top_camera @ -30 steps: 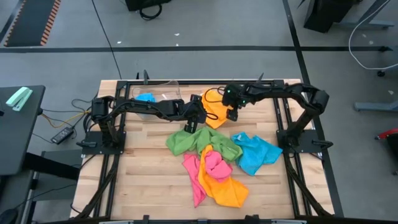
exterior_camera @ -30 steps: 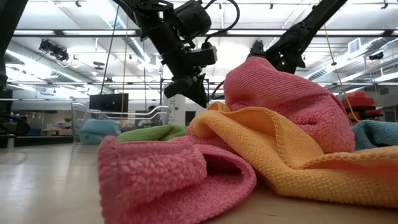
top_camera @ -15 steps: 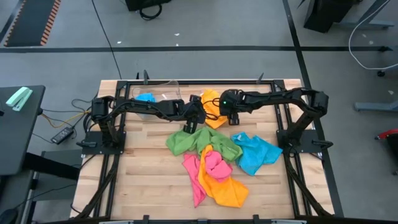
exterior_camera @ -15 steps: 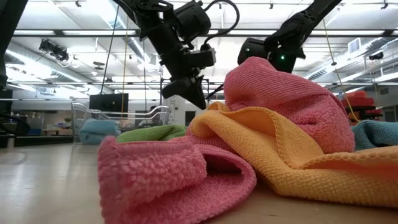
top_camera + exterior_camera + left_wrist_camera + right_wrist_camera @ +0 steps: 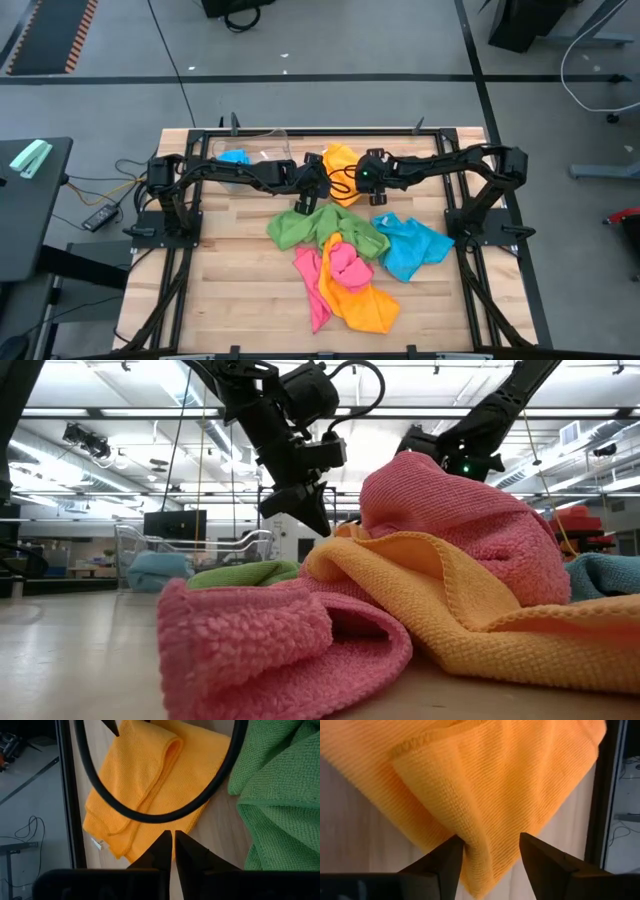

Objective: Fold microfiber towels
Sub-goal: Fold the top orange microfiber towel

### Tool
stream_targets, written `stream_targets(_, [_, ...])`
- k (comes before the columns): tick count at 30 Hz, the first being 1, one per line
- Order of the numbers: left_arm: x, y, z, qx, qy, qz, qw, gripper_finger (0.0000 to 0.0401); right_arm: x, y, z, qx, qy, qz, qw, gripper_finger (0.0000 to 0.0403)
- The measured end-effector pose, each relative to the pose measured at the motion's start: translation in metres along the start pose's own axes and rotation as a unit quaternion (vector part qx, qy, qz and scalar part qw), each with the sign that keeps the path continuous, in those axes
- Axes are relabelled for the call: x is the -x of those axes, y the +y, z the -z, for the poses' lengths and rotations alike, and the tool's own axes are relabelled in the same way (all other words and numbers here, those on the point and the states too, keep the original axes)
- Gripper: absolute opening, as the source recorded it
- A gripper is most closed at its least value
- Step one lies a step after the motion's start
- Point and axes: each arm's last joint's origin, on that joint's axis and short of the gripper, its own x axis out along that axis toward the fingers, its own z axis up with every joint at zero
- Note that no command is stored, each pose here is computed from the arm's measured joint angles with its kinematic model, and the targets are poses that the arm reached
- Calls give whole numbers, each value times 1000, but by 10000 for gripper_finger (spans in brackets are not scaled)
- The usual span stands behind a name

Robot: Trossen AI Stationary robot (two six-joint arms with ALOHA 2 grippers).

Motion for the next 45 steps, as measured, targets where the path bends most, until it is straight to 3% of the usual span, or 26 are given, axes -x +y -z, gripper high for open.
stream_targets(6, [0,0,0,-1,0,0,1000,25,0,1,0,1,0,-5,1000,168])
stream_targets(13, [0,0,0,-1,0,0,1000,23,0,5,4,10,0,-54,998,120])
stream_targets(27, [0,0,0,3,1,0,1000,23,-1,-1,3,6,-4,-26,1000,157])
stream_targets(31, [0,0,0,3,1,1,1000,21,-1,-2,1,7,-13,-20,1000,128])
stream_targets(39, [0,-1,1,1,5,4,1000,31,-1,-2,2,8,-11,-25,1000,19])
stream_targets(45, [0,-1,1,-1,6,4,1000,25,6,-7,0,11,20,-29,999,10])
